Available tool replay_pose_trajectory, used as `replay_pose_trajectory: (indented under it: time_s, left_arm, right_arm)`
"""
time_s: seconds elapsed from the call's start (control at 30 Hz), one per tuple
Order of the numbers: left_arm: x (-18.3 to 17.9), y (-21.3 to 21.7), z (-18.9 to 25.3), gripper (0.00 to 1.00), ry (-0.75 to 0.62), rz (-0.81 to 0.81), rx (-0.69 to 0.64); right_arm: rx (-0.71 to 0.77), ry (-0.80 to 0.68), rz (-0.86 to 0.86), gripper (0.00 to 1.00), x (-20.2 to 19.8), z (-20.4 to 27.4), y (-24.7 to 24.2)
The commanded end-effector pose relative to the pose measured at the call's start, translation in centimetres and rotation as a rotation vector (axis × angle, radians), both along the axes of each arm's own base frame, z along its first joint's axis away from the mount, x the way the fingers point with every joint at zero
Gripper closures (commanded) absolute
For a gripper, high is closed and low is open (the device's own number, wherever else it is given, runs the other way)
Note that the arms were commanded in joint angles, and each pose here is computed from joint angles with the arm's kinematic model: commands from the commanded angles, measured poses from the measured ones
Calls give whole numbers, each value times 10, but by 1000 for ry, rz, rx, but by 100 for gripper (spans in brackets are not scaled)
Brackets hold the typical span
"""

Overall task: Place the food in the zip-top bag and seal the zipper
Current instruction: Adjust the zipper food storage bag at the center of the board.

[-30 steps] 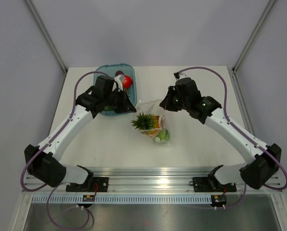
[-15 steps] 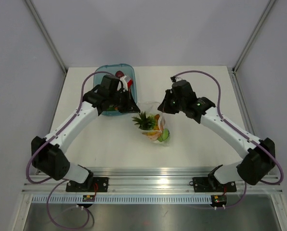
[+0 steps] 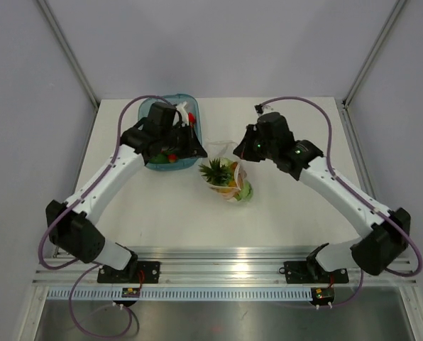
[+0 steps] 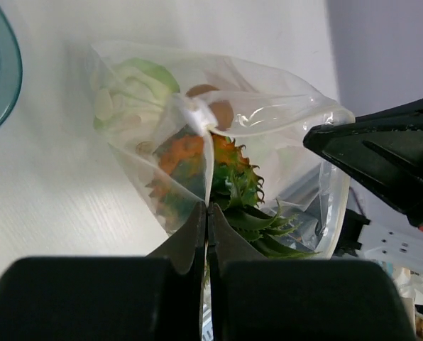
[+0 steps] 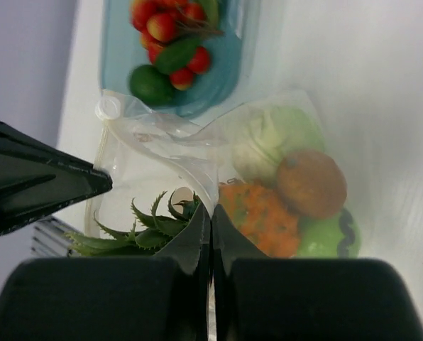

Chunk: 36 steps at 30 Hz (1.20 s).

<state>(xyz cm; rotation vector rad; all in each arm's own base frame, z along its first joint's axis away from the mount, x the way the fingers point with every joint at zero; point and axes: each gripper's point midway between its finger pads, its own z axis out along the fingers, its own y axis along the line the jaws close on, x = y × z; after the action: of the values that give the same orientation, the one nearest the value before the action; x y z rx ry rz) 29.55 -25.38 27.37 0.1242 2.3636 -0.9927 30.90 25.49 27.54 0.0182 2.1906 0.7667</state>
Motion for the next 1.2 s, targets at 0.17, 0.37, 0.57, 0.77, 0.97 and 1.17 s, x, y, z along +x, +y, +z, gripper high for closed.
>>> replay_pose_trajectory:
  time_s: [0.17,0.37,0.57,0.77,0.97,1.17]
  left_arm:
    - [-4,5,-1,100,-15,3,59]
    - [0,-7,-24,100,66,-23,49]
    - [-27,-1,56,100,-106,-29,-38]
    - [-16,0,31,100,-91,6,2]
    - [7,-12,-92,100,160,-24,167]
    - [-8,-5,17,100,-74,-15,27]
  right_arm:
    - [2,-11,2,100,-6,11,-7]
    - [-73,49,6,100,2,-15,-4]
    - [93,-109,39,100,-27,68,-9]
    - [59,-54,25,100,-26,31,-10]
    - [-135,131,-21,100,2,-70,-5]
    - [12,-44,4,100,-11,21,-8]
